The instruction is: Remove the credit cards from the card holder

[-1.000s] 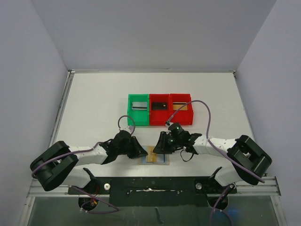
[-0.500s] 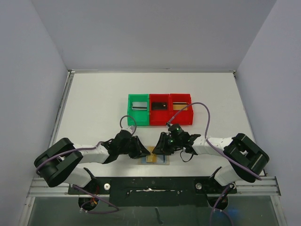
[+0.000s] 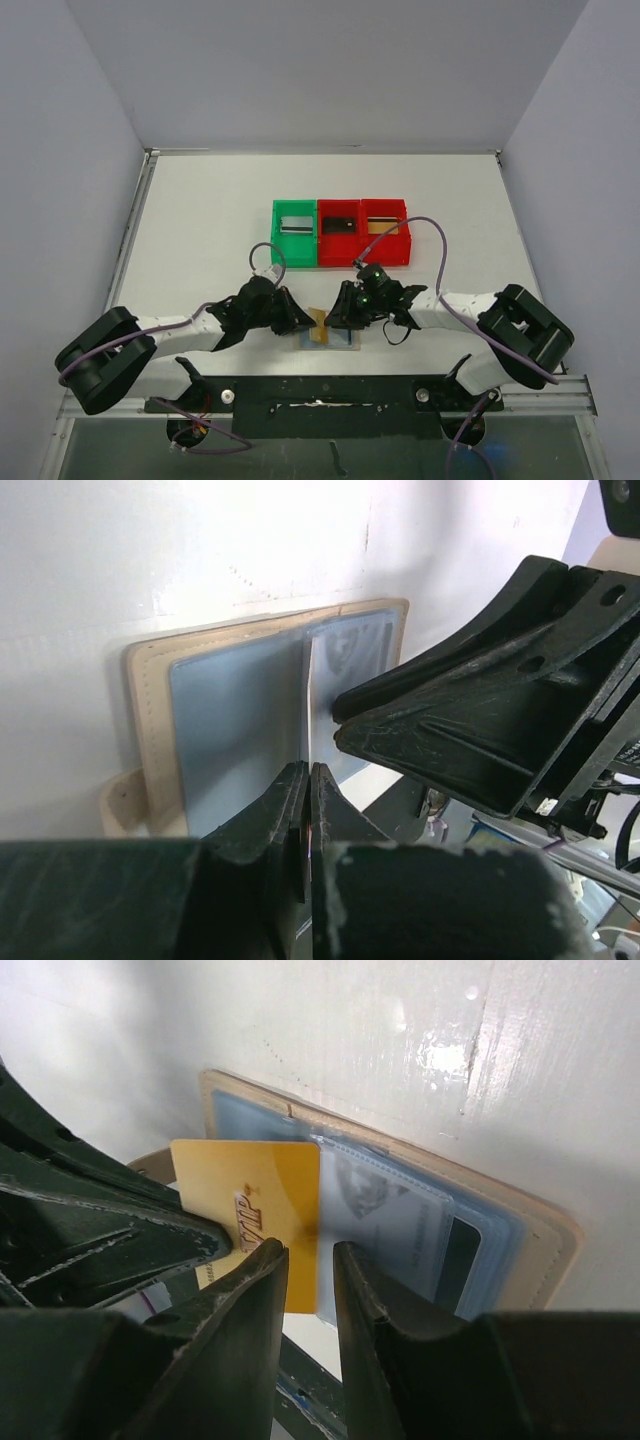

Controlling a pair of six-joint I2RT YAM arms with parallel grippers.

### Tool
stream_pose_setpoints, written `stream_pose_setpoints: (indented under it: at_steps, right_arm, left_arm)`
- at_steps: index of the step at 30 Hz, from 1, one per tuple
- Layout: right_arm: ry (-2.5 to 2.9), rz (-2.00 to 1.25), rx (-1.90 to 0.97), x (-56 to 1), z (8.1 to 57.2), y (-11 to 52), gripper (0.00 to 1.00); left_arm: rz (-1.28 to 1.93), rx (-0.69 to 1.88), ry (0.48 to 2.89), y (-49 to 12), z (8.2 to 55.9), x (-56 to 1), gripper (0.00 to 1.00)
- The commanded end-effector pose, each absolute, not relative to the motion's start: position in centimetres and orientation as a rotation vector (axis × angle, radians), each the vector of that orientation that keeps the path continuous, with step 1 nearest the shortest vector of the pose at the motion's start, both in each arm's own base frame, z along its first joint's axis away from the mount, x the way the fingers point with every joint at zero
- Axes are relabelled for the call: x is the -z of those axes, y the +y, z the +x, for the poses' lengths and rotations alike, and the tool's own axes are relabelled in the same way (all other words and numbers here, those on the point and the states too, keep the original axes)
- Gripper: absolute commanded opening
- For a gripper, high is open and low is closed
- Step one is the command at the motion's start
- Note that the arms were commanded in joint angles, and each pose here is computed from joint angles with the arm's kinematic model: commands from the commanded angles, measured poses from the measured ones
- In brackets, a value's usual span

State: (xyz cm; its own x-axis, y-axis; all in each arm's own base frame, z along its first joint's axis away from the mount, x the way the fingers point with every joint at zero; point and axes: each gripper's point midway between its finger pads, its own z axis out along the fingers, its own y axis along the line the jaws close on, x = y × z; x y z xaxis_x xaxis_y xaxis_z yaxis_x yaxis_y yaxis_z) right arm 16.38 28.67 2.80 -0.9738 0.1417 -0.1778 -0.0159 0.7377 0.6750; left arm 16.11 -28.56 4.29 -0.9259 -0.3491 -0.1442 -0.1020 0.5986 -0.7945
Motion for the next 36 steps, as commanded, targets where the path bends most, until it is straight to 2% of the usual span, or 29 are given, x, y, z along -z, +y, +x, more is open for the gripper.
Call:
stream_pose_setpoints:
  at_steps: [1, 5, 8, 10, 14, 19, 23, 26, 32, 36]
  right_arm:
    - [2.715, 0.08, -0.92, -2.7, 17.4, 27.3, 0.3]
    - [2.623, 0.01, -0.962, -5.5, 18.9, 28.0, 0.35]
    - [2.498, -0.028, -1.018, -8.9, 20.3, 28.5, 0.49]
    - [2.44, -0.026, -1.028, -10.5, 21.0, 28.2, 0.55]
    - [2.354, -0.024, -1.062, -12.7, 21.7, 27.6, 0.58]
    - [2.238, -0.017, -1.079, -14.9, 22.3, 26.9, 0.76]
    - [2.146, 0.021, -1.07, -16.2, 23.3, 25.3, 0.8]
    - [1.974, 0.031, -1.116, -18.3, 24.2, 24.5, 0.98]
    - [1.91, 0.034, -1.082, -19.7, 24.8, 21.9, 0.98]
    - [1.974, 0.056, -1.213, -18.7, 25.1, 21.1, 0.98]
  left_arm:
    - [-0.344, 1.166, 2.482, -27.8, 17.4, -5.8, 0.0]
    - [-0.324, 1.141, 2.445, -27.4, 17.9, -6.9, 0.0]
    - [-0.316, 1.128, 2.404, -27.1, 18.3, -8.0, 0.0]
    - [-0.32, 1.114, 2.376, -26.8, 18.7, -8.8, 0.0]
    - [-0.324, 1.1, 2.317, -26.1, 19.2, -10.3, 0.0]
    - [-0.301, 1.105, 2.245, -25.8, 19.8, -12.3, 0.0]
    - [-0.273, 1.112, 2.192, -25.7, 20.2, -13.9, 0.0]
    - [-0.261, 1.132, 2.145, -25.8, 20.4, -15.1, 0.0]
    - [-0.23, 1.208, 2.056, -26.4, 20.6, -17.4, 0.0]
    - [-0.215, 1.271, 2.008, -26.9, 20.6, -18.6, 0.0]
